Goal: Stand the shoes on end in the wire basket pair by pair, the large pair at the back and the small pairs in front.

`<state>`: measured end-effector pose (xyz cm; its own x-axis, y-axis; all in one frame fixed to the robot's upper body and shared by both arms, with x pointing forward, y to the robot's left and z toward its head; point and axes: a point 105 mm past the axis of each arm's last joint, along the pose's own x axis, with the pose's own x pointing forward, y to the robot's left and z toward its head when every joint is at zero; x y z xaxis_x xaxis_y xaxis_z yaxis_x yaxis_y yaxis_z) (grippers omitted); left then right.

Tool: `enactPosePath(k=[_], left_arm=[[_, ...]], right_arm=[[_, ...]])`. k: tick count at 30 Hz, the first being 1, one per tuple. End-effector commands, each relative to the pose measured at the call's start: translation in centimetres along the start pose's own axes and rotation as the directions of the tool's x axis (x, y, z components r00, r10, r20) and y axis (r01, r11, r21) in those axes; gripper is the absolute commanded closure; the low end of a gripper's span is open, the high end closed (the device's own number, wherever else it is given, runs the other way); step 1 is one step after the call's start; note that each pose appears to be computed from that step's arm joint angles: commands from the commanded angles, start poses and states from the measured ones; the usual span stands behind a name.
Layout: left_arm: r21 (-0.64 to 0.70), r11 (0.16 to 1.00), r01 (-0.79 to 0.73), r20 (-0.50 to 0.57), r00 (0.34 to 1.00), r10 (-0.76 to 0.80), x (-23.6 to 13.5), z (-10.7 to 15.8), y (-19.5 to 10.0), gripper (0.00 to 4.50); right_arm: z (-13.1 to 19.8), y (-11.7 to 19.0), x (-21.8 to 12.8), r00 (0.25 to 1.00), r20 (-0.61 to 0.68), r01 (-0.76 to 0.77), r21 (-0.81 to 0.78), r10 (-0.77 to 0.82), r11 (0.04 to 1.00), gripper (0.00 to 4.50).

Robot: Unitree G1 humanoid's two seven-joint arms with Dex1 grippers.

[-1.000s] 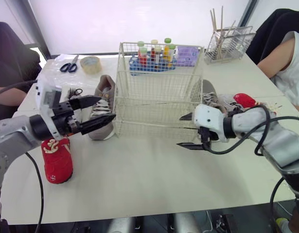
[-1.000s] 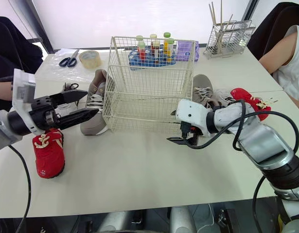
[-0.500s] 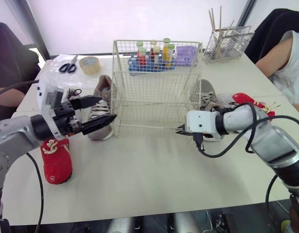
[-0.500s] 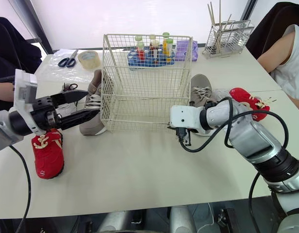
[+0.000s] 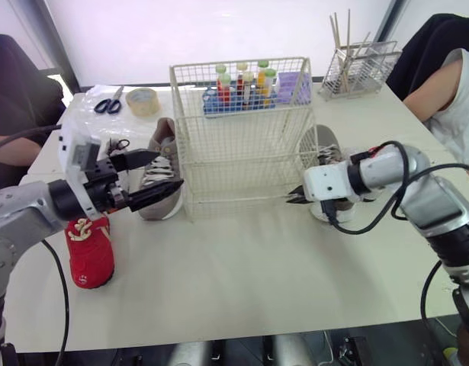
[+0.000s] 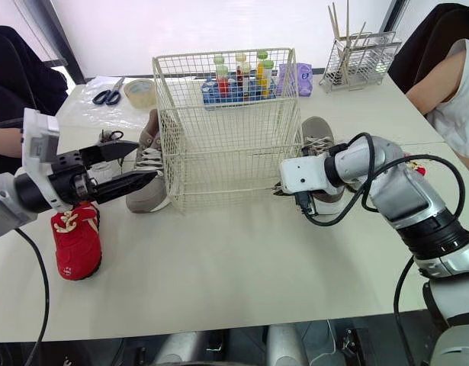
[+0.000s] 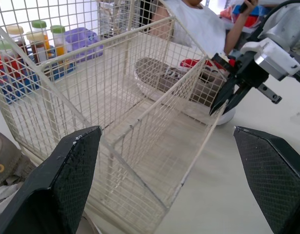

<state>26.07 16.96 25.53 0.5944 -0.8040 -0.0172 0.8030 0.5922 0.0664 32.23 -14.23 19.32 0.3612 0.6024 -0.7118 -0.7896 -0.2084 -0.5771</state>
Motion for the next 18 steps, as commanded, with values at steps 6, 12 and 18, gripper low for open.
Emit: enactPosePath(k=[6,12,18], left_arm=[[0.049,0.999,-0.004,0.039,0.999,0.002,-0.1,1.1,-0.1,0.00],[0.052,0.999,-0.010,0.044,0.999,0.008,-0.1,1.1,-0.2,0.00],[0.054,0.998,-0.011,0.043,0.999,0.009,-0.1,1.2,-0.2,0.00]], right_arm=[[0.0,-0.4,-1.5,0.999,-0.037,-0.038,-0.026,0.037,0.999,4.44],[0.6,0.3,-0.6,0.999,-0.015,-0.045,0.047,0.046,0.998,4.44],[0.9,0.5,-0.3,1.000,0.008,-0.021,0.110,0.020,0.994,4.44]])
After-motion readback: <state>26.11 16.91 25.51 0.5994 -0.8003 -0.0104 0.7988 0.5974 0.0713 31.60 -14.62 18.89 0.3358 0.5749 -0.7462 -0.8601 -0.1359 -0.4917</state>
